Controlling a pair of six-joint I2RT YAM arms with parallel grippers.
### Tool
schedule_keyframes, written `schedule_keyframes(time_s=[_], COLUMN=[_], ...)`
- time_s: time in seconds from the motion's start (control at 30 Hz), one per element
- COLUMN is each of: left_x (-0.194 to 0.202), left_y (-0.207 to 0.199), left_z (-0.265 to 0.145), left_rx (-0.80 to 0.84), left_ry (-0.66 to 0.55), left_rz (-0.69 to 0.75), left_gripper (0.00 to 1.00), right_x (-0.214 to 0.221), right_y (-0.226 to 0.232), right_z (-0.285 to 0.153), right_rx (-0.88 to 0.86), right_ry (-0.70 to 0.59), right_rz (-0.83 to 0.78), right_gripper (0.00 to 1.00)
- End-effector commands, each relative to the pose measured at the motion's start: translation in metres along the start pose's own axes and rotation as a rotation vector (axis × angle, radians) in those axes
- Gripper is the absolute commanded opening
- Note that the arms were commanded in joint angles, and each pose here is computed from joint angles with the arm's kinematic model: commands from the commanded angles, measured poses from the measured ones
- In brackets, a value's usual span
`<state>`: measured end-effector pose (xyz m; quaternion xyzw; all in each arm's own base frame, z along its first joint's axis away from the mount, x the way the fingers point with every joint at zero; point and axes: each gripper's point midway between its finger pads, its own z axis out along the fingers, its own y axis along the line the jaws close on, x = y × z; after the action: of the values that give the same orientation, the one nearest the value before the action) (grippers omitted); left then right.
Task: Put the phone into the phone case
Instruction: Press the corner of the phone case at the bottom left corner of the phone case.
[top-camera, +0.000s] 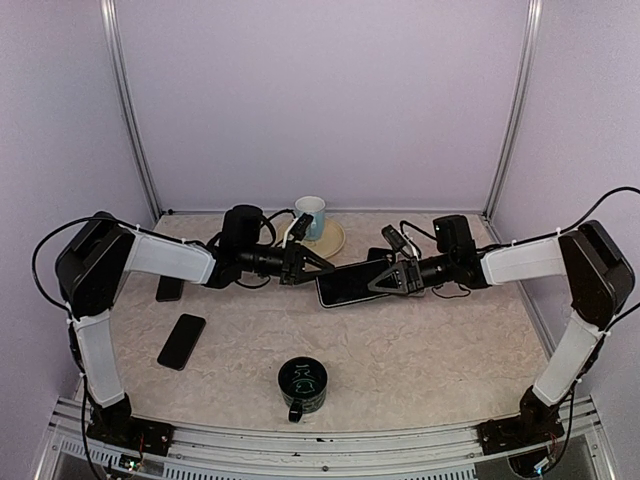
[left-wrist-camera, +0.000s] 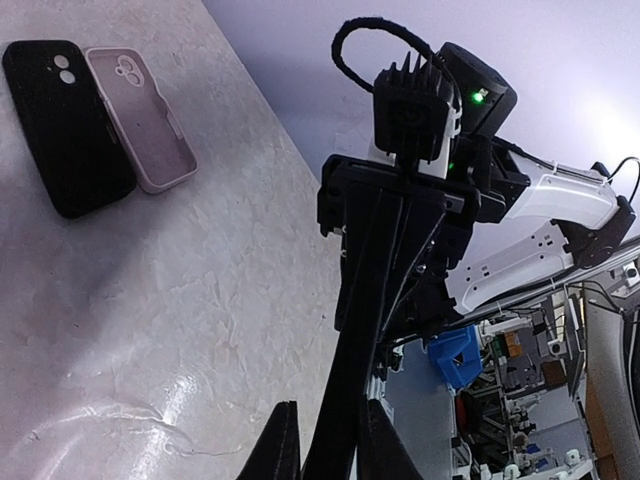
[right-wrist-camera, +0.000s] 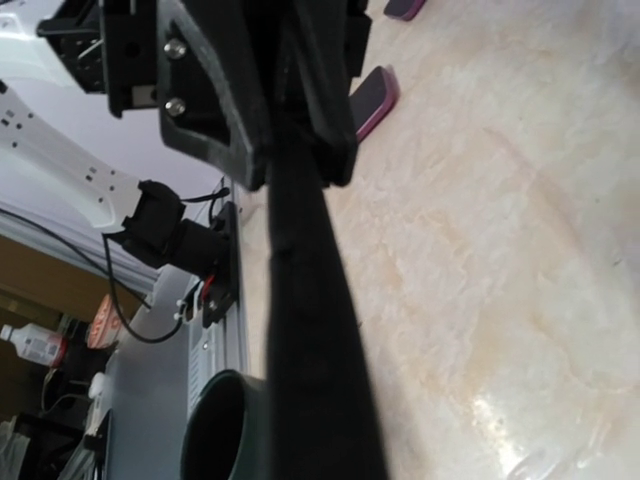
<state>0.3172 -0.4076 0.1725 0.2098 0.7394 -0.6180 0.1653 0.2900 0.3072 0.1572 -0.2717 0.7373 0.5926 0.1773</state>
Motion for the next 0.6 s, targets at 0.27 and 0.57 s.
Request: schedule_keyframes(time_s=[0.27, 0.57], left_x=[-0.014, -0.007], left_y=[-0.038, -0.037], left_z=[-0.006, -0.003], left_rx=[0.040, 0.078], left_ry=[-0.033, -0.026], left_rz=[0.030, 0.004], left_gripper=[0.56, 0.61], right_x=[-0.038, -0.042], right_y=[-0.006, 0.024], right_z=[-0.023, -0.030], right_rx=[0.177, 0.117], right_ry=[-0.158, -0.197], right_rz=[-0.094, -0.188], right_gripper=[0.00, 0.00])
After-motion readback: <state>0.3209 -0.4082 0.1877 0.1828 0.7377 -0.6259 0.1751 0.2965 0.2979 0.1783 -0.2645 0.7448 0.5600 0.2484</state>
